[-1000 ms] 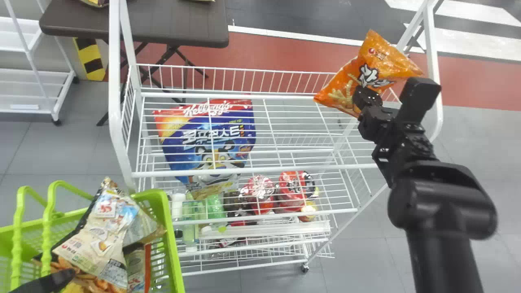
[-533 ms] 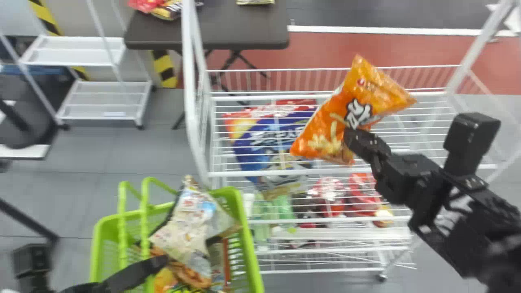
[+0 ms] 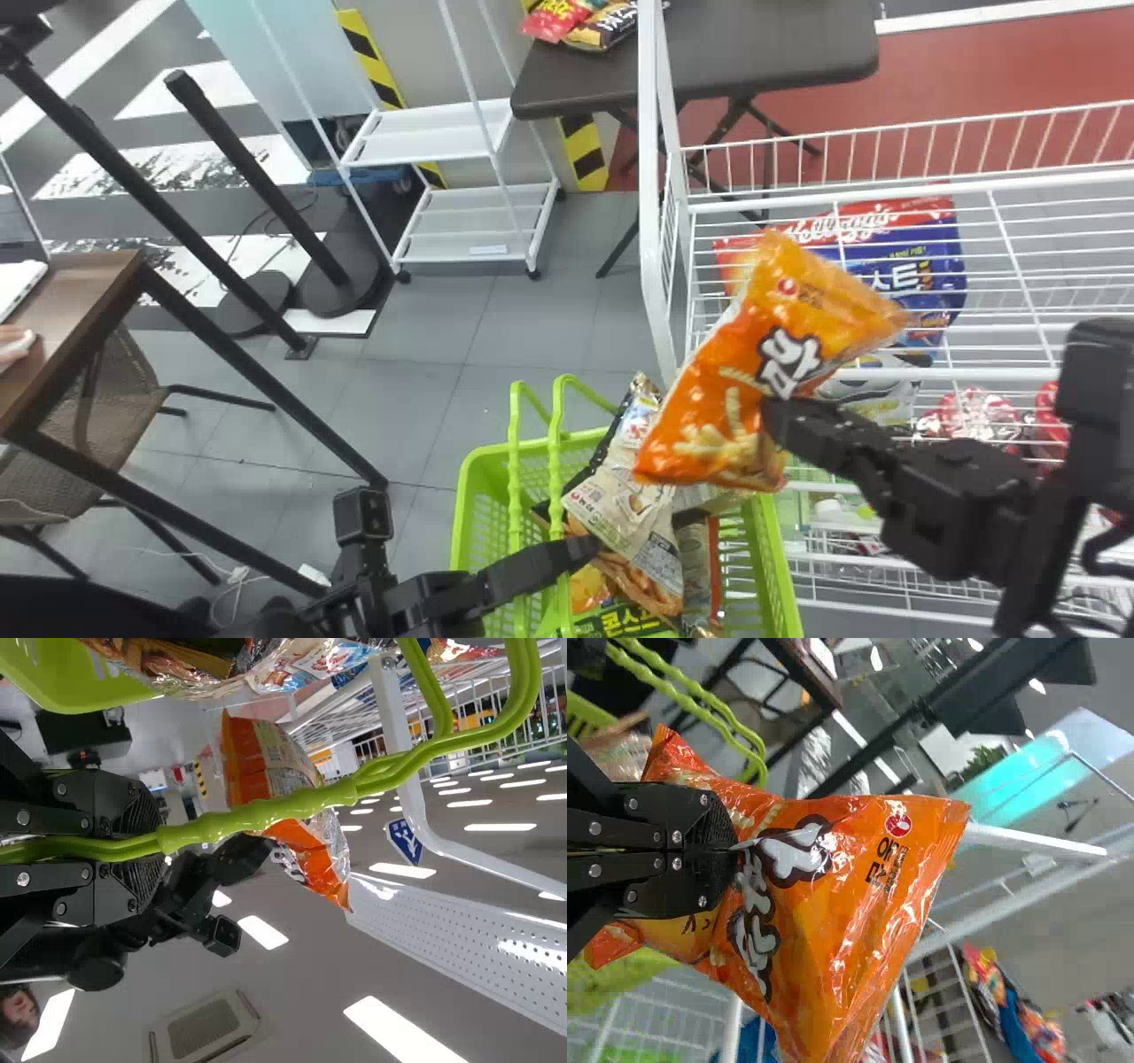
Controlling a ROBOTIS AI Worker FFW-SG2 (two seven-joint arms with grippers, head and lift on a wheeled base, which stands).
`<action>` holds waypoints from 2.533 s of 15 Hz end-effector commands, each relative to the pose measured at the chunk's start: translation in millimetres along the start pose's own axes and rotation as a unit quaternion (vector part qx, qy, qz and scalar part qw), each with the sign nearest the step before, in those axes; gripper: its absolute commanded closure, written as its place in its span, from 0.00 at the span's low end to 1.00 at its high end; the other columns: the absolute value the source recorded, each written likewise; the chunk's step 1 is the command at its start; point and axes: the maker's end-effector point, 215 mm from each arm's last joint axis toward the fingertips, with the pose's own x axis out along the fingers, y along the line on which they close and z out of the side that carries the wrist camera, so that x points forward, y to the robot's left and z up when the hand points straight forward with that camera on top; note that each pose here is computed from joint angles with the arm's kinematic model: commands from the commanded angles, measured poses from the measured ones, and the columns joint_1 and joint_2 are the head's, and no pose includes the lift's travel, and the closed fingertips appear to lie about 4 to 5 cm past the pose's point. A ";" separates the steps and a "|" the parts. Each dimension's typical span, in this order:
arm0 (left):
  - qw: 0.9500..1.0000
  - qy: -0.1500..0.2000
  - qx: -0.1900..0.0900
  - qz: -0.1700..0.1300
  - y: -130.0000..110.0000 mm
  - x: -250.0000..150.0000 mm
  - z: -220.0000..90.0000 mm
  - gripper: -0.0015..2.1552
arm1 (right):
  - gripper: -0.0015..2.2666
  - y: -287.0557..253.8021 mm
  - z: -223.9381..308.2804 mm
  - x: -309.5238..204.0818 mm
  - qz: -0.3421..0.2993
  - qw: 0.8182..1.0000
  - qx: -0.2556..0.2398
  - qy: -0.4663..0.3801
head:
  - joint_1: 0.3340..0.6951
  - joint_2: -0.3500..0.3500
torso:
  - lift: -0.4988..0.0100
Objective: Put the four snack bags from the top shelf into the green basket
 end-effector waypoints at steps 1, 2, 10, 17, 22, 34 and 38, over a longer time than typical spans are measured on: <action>1.000 0.004 -0.001 -0.009 -2.1 4.3 -1.6 1.00 | 0.99 11.0 -35.4 21.1 0.041 0.997 0.047 0.040 | 1.00 1.00 | 0.98; 1.000 0.008 -0.003 -0.010 -2.5 7.2 -3.2 1.00 | 0.99 12.6 -50.1 31.6 0.059 0.994 0.075 0.053 | 1.00 1.00 | 0.98; 1.000 0.019 -0.008 -0.020 -5.0 17.3 -9.0 1.00 | 0.99 39.1 -110.3 72.4 0.150 0.958 0.195 0.151 | 1.00 1.00 | 0.98; 0.999 0.021 -0.006 -0.024 -6.4 20.4 -7.6 1.00 | 0.42 55.1 -152.5 43.7 0.163 0.920 0.220 0.282 | 1.00 1.00 | 0.98; 1.000 0.017 -0.005 -0.020 -5.6 15.9 -4.7 1.00 | 0.03 43.0 -114.3 2.1 0.143 0.934 0.197 0.263 | 1.00 1.00 | 0.98; 1.000 0.017 -0.004 -0.018 -5.0 14.8 -3.1 1.00 | 0.03 -154.8 39.7 -81.9 -0.258 0.961 -0.083 -0.056 | 1.00 0.86 | 0.98; 1.000 0.018 -0.005 -0.017 -4.0 14.8 -4.0 1.00 | 0.03 -187.6 60.7 -114.9 -0.316 0.924 -0.154 -0.151 | 1.00 0.63 | 0.98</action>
